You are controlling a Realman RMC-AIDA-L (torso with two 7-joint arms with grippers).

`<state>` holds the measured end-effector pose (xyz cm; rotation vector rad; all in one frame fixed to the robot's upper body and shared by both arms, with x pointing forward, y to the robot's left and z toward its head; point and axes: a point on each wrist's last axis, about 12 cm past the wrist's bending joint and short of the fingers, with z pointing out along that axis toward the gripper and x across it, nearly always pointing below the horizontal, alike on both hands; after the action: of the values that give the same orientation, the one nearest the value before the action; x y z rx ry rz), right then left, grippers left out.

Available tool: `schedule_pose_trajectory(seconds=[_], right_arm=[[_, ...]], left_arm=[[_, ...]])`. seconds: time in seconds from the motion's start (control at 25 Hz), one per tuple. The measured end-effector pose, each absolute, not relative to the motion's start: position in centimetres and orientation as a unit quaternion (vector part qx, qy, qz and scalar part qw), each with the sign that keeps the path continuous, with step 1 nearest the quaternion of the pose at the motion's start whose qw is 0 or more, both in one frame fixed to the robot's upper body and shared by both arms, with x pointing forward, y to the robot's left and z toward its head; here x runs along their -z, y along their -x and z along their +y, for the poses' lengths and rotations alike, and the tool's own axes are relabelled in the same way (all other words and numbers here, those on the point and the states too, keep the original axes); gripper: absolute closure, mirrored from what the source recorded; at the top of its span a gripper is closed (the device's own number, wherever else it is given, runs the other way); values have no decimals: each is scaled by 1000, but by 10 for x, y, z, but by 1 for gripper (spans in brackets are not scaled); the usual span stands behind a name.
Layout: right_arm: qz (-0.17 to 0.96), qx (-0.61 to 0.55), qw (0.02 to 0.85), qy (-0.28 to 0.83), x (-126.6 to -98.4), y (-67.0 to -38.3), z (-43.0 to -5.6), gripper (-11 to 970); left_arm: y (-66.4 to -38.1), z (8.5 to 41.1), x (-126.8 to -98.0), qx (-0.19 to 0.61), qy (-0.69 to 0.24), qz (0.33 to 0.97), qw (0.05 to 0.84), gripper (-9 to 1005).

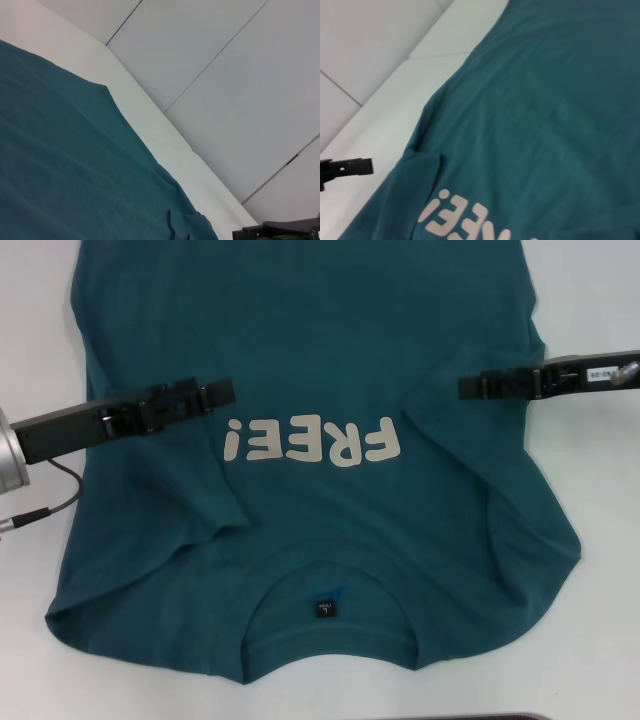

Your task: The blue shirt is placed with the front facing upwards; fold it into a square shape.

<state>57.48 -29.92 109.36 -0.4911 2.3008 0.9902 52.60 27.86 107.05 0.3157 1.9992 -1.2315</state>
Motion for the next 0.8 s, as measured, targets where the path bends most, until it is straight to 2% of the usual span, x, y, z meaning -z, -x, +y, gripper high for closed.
schedule_pose_trajectory(seconds=[0.04,0.48,0.68,0.8], right_arm=[[864,-370,291,180,-1093,-573,-302,525],[879,-372,264,141,-1082,-548,-332,272],[884,-374,250,127,-1078,-533,-346,52],[887,-374,243,120,-1073,-525,-351,25]], left_arm=[[-526,279,-1070,482,-123,782,377,93],[-526,277,-1070,483,-124,781,375,92],[-525,275,-1068,488,-121,781,371,92],[-524,275,-1068,489,-121,780,371,92]])
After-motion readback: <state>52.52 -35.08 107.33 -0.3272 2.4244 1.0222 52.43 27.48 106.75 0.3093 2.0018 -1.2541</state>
